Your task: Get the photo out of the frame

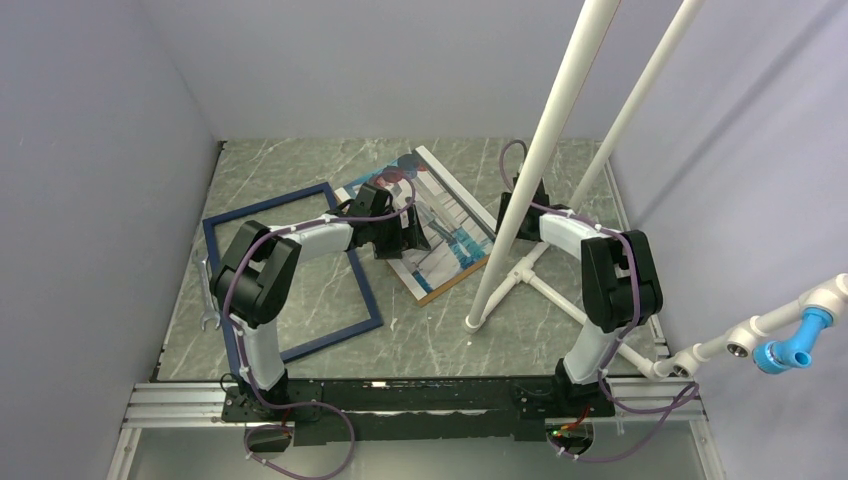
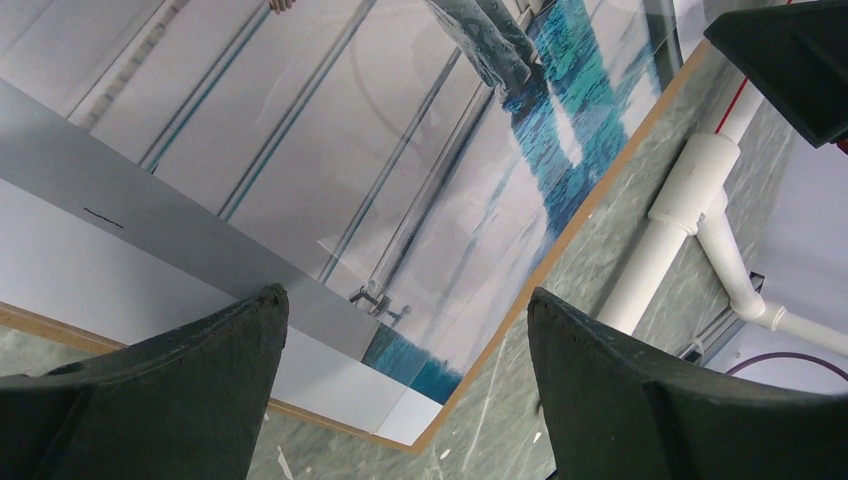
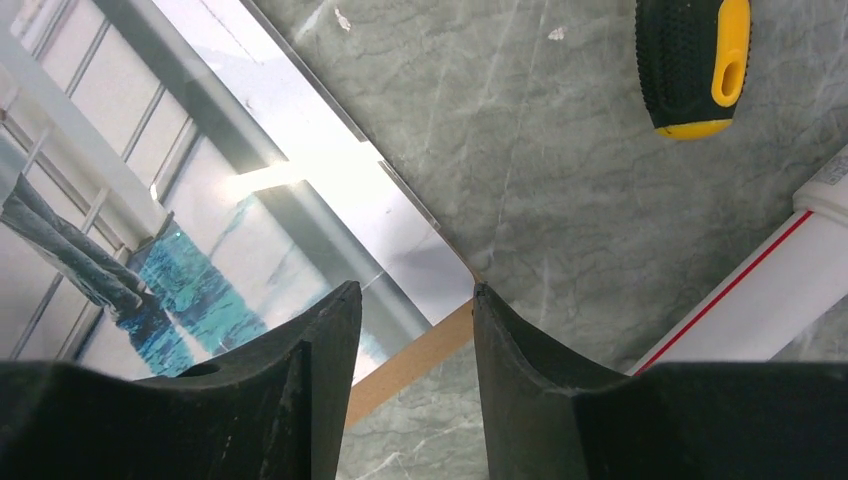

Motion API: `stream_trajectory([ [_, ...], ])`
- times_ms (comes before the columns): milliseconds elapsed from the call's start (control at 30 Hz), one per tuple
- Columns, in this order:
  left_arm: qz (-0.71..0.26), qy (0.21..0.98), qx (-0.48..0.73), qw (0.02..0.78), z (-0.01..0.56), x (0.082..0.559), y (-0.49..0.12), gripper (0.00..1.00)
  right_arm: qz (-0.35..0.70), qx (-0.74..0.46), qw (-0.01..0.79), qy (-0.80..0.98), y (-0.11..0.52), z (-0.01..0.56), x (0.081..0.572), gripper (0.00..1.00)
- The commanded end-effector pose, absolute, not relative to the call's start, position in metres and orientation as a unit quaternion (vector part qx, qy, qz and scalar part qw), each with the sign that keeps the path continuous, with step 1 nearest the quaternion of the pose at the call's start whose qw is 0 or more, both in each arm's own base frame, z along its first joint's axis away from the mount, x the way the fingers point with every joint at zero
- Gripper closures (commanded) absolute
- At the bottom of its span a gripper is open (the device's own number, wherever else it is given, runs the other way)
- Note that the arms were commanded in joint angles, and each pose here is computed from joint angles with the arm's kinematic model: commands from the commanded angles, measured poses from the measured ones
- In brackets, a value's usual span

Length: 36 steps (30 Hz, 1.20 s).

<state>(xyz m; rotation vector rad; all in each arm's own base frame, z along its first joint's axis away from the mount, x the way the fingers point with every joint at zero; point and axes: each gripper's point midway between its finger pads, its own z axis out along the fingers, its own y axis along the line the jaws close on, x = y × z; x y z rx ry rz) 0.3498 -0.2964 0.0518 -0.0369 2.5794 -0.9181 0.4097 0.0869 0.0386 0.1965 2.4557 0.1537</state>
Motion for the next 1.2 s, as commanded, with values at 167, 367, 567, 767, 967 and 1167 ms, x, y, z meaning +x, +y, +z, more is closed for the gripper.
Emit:
stream_trajectory([
  [167,-0.308,0.935,-0.022,0.176,0.031,0.339,-0.288,0.07,0.055,0.082,0.335,0.937,0.087,0.040,0.424,0.56],
  [367,-0.309,0.935,-0.022,0.175,0.030,0.339,-0.288,0.07,0.061,0.084,0.318,0.942,0.089,0.027,0.418,0.56],
  [567,-0.308,0.936,-0.021,0.172,0.028,0.337,-0.288,0.07,0.082,0.092,0.302,0.945,0.094,0.022,0.412,0.54],
  [767,-0.312,0.935,-0.025,0.164,0.023,0.335,-0.288,0.07,0.254,0.125,0.291,0.914,0.119,0.035,0.407,0.51],
  [967,-0.313,0.935,-0.026,0.164,0.023,0.334,-0.288,0.07,0.303,0.144,0.289,0.897,0.122,0.039,0.408,0.48],
  [1167,-0.314,0.934,-0.027,0.165,0.024,0.337,-0.288,0.07,0.382,0.180,0.277,0.863,0.135,0.054,0.398,0.45],
])
